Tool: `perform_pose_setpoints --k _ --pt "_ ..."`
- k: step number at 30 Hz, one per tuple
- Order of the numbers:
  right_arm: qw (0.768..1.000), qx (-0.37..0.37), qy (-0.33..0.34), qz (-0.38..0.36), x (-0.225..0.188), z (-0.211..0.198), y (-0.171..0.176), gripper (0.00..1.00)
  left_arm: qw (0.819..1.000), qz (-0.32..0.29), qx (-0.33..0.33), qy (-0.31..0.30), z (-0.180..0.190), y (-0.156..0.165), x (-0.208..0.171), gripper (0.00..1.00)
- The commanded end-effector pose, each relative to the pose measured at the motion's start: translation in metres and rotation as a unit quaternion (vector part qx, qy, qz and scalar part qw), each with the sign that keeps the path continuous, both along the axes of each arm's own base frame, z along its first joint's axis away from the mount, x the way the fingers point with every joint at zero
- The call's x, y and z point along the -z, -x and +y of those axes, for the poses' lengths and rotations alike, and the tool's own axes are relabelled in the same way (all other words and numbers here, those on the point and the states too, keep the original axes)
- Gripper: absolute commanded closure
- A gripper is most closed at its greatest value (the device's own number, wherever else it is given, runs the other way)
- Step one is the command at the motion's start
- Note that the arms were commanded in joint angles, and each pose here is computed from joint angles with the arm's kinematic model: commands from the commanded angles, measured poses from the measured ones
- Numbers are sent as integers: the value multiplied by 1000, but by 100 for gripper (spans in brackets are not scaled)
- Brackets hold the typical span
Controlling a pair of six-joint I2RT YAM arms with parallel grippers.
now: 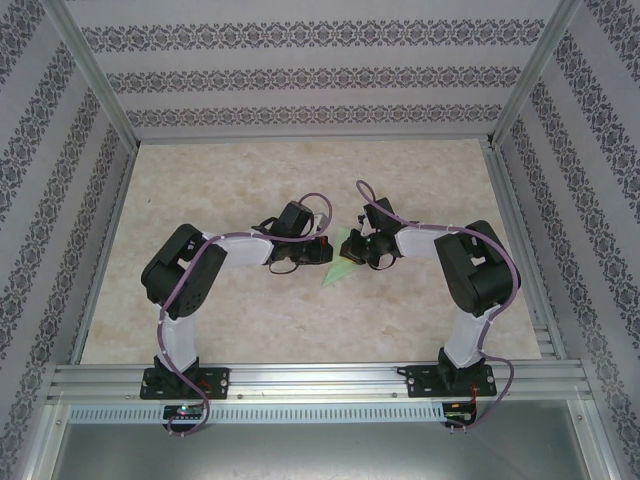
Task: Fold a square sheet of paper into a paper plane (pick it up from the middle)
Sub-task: Fourth fold the wing at the center of the table.
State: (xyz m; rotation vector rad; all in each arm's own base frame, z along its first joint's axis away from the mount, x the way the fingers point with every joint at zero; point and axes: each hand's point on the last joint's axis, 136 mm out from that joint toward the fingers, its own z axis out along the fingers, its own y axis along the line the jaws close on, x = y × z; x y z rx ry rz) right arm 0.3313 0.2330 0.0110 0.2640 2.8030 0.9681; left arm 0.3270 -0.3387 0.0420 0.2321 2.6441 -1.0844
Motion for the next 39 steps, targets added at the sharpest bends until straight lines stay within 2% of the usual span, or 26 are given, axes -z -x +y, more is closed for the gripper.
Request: perform_pose_setpoints --k 1,14,19,23,29,39 --pt "998 19 55 39 35 -23 17 94 999 -10 8 29 -12 -5 -13 99" --pt "999 19 33 32 29 -16 14 94 999 29 32 22 -20 6 13 99" --pt "1000 14 8 14 20 -11 8 94 998 48 20 -41 -4 10 34 100" --pt "999 1 -30 -32 -1 -6 -5 93 992 69 14 -103 17 20 55 100" --pt "994 -25 -65 -90 -34 1 -13 91 989 78 12 -127 27 27 64 100" --pt "997 -38 -42 -49 -7 2 -5 92 988 79 14 -134 27 27 65 100"
